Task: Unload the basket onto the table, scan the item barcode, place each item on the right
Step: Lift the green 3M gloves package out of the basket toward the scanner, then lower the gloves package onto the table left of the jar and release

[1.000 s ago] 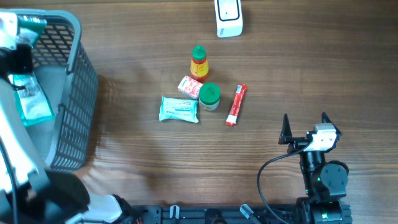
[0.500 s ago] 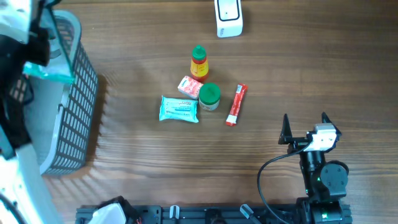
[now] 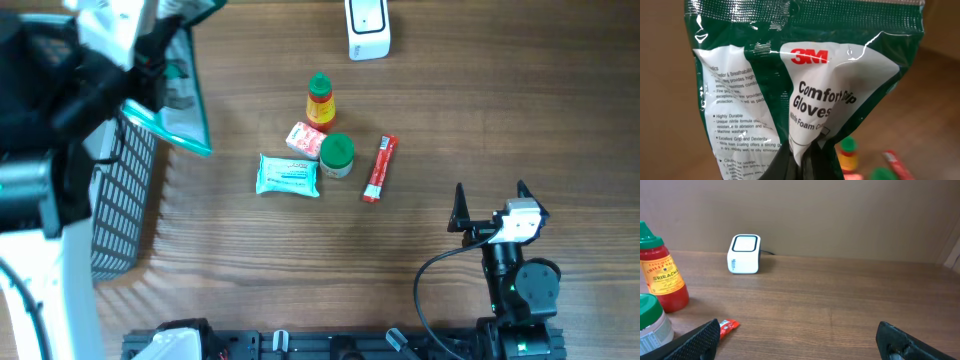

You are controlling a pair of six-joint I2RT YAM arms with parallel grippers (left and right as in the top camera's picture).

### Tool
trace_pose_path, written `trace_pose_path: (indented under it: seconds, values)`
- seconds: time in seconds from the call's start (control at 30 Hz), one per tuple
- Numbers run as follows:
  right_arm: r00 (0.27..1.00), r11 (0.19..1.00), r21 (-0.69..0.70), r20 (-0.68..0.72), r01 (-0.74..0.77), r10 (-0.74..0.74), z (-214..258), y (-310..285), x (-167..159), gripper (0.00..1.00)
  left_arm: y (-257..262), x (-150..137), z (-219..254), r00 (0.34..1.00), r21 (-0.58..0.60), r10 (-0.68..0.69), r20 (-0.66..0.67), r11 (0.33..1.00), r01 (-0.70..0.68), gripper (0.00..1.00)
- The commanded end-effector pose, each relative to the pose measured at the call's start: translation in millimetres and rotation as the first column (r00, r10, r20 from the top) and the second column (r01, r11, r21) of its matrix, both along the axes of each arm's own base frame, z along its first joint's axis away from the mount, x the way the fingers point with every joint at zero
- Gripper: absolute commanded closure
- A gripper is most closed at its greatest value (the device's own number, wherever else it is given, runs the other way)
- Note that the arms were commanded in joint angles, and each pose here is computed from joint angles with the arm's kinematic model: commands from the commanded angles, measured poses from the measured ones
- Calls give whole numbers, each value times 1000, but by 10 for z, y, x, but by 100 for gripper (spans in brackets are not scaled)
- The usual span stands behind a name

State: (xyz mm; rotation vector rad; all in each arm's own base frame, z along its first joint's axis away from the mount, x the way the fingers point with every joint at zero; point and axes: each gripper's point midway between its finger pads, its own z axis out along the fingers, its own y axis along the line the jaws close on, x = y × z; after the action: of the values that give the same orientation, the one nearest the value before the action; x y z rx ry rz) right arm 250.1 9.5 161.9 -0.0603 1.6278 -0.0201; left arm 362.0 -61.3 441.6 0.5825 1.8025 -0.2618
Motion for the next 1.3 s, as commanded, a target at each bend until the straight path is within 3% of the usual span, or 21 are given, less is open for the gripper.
trace_pose_path:
  seconds: [0.0,0.27,0.43,0.73,0.9,1.03,1.27]
  values:
    - [1000,1000,-3,2,-12,12,6,18,1,0,-159,210,-356,975,-181,2,-222,983,-43,96]
    - [1000,1000,-3,2,-12,12,6,18,1,0,-365,518,-1270,814,-281,-4,-581,939,-196,96]
    - [1000,1000,-3,2,-12,12,6,18,1,0,-459,685,-1788,645,-297,35,-764,868,-399,96]
    - [1000,1000,-3,2,-12,12,6,18,1,0,-444,698,-2712,398,-53,267,-878,771,-634,96]
    - [1000,1000,-3,2,-12,12,6,18,1,0,-641,541,-3068,362,0,285,-887,785,-619,96]
    - [1000,1000,-4,2,-12,12,6,18,1,0,-576,362,-3405,309,122,397,-864,762,-636,96]
    - [1000,1000,-3,2,-12,12,6,18,1,0,-667,276,-3554,316,144,407,-857,777,-612,96]
